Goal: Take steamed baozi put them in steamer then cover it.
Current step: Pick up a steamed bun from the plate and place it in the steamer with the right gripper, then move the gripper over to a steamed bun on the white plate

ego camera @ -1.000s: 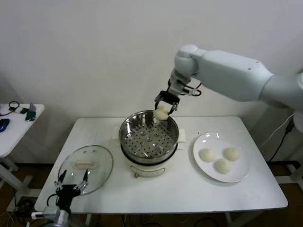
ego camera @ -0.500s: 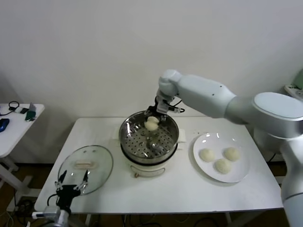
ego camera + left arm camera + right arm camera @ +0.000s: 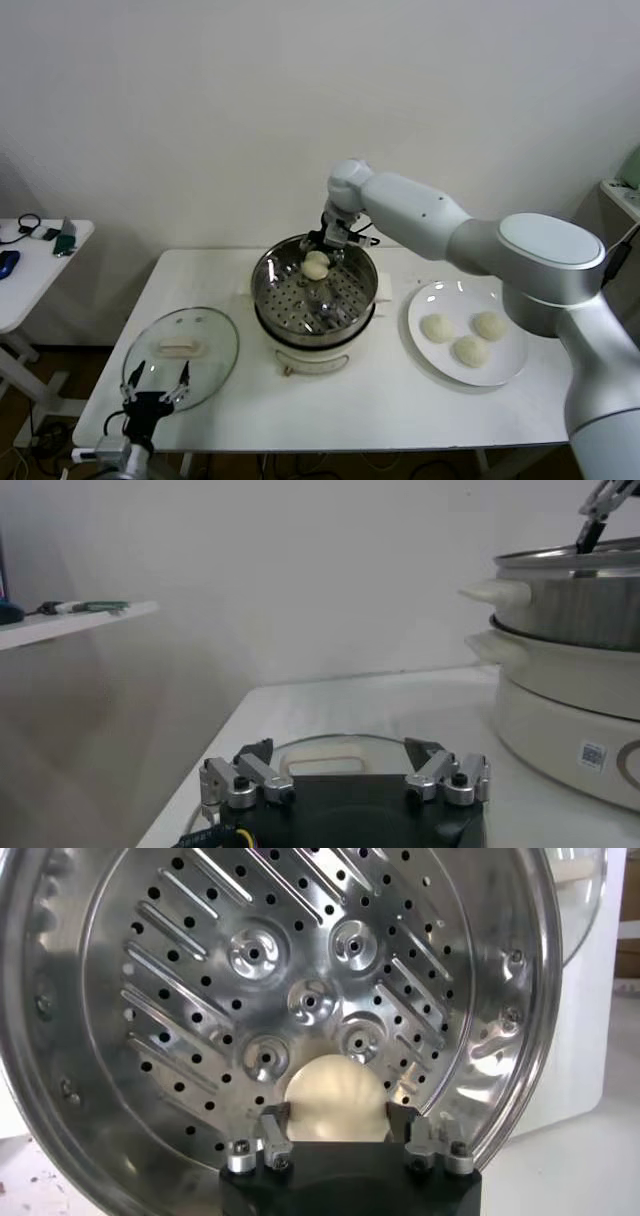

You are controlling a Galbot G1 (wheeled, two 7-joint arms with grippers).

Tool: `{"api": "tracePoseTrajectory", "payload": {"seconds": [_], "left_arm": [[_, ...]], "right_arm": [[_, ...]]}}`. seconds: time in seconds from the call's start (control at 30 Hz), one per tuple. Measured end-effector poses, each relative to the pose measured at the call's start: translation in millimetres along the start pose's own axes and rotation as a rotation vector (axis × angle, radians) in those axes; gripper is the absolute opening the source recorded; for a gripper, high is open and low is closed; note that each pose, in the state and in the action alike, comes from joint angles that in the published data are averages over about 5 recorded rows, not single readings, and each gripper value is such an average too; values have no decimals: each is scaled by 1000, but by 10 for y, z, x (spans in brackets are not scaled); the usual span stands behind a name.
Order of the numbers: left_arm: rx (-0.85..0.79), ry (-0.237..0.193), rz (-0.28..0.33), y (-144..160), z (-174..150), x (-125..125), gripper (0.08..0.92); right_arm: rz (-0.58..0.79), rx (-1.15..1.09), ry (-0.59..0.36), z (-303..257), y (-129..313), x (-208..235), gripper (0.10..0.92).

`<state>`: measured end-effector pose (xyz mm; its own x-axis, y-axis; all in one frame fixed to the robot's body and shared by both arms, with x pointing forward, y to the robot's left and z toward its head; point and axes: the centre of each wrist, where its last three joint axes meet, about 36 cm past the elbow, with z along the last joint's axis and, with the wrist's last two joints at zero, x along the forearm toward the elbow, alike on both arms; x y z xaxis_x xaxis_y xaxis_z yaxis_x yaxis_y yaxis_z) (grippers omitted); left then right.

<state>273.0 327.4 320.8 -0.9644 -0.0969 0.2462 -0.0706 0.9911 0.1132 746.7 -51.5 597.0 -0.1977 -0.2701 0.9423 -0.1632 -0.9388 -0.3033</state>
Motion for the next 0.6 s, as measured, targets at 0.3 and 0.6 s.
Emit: {"api": "tracePoseTrajectory", "payload": {"seconds": [0.3, 0.6], "left_arm": [[1, -6, 2, -23, -44, 8, 823], [-7, -13, 5, -34, -97, 22, 823]], "right_arm": [[21, -74, -44, 109, 83, 362, 823], [54, -444, -8, 407, 727, 1368, 823]]}}
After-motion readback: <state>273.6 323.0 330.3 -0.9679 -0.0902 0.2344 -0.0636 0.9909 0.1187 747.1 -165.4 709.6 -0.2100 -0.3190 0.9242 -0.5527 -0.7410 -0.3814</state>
